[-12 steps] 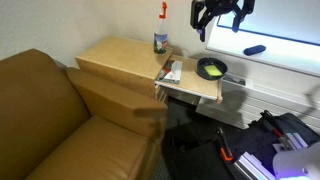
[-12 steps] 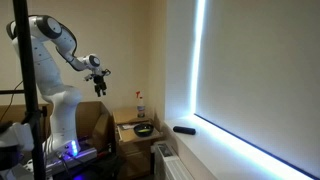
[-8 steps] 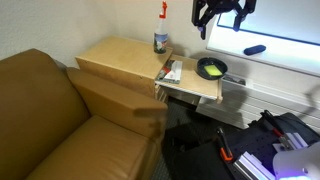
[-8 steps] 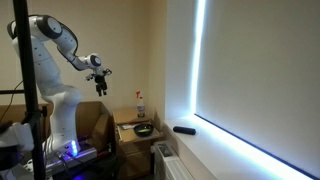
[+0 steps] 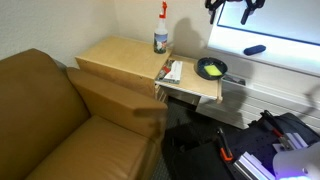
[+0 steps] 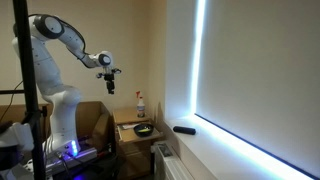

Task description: Take the bowl and put it on the drawer counter

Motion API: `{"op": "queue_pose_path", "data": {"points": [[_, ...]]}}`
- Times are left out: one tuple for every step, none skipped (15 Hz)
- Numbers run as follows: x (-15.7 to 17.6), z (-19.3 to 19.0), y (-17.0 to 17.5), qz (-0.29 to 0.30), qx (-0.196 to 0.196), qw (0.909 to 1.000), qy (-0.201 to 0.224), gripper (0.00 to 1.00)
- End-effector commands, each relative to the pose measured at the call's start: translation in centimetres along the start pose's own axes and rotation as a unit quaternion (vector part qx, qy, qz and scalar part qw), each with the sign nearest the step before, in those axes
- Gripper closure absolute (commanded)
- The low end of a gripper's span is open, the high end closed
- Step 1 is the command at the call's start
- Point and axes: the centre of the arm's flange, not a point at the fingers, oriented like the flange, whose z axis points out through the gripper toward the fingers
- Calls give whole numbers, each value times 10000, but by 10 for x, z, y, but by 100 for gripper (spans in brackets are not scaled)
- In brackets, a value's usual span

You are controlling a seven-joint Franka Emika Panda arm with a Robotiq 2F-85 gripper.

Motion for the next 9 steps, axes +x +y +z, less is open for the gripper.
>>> {"op": "queue_pose_path", "data": {"points": [[-1, 0, -2, -20, -8, 10000, 4, 0], [23, 16, -1, 328, -83, 9992, -197, 0], [30, 28, 4, 550, -36, 9980, -317, 0], [44, 44, 14, 903, -15, 9950, -429, 0], [58, 58, 27, 1097, 27, 9921, -615, 0], [72, 73, 40, 1363, 52, 9883, -687, 0], [83, 86, 51, 1589, 49, 9844, -754, 0], [95, 103, 62, 1826, 67, 9795, -851, 0], [104, 116, 72, 1993, 121, 9742, -1049, 0]]}}
